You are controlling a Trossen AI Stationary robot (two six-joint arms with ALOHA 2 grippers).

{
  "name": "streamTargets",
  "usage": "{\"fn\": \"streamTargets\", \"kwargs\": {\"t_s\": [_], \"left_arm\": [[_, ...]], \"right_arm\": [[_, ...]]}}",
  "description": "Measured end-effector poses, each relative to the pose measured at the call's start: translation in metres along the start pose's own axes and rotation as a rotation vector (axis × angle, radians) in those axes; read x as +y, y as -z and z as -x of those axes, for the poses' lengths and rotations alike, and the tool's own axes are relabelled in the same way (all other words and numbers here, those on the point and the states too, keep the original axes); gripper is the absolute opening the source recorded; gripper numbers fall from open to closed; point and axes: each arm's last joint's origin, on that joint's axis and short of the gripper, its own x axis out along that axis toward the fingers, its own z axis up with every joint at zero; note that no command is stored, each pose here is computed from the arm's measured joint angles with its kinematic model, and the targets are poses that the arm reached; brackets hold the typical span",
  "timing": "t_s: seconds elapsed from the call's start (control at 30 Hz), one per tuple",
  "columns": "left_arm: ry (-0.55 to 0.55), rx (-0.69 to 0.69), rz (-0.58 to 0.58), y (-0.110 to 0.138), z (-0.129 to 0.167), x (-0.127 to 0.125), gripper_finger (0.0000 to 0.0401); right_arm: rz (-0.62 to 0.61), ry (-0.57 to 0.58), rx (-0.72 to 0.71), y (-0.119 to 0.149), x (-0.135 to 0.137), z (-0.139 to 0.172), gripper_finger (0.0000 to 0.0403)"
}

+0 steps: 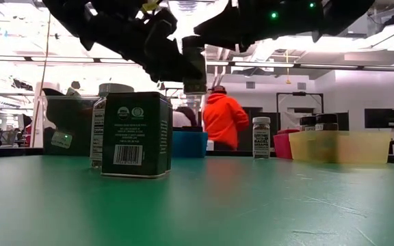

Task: Sort spices by type
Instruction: Put the black seasoning from the middle into the yellow bin

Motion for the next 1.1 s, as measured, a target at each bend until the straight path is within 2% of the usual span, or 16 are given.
{"fn": "streamTargets", "kwargs": {"t_s": [0.27, 0.5, 0.83, 1.0, 1.1], "left_arm": [[0.041, 0.064, 0.030, 0.006, 0.000, -0.001, 0.0150], [0.044, 0.059, 0.027, 0.006, 0.000, -0.001, 0.0151], [0.058, 0.056, 0.019, 0.006, 0.000, -0.002, 0.0151], [0.059, 0.080, 0.013, 0.008, 0.001, -0.002, 0.0151], [0.062, 0.085, 0.009, 0.008, 0.001, -0.003, 0.0151]], "right_arm": [[-0.023, -0.010, 0.034, 0.007, 0.000, -0.003, 0.0266], [-0.031, -0.004, -0.017, 0.002, -0.001, -0.003, 0.0266], [-0.028, -0.052, 0.009, 0.008, -0.007, -0.033, 0.0266], [-0.011, -0.083, 0.104, 0.018, -0.004, -0.045, 0.0266], [-0.003, -0.085, 0.108, 0.018, -0.004, -0.049, 0.0266]]}}
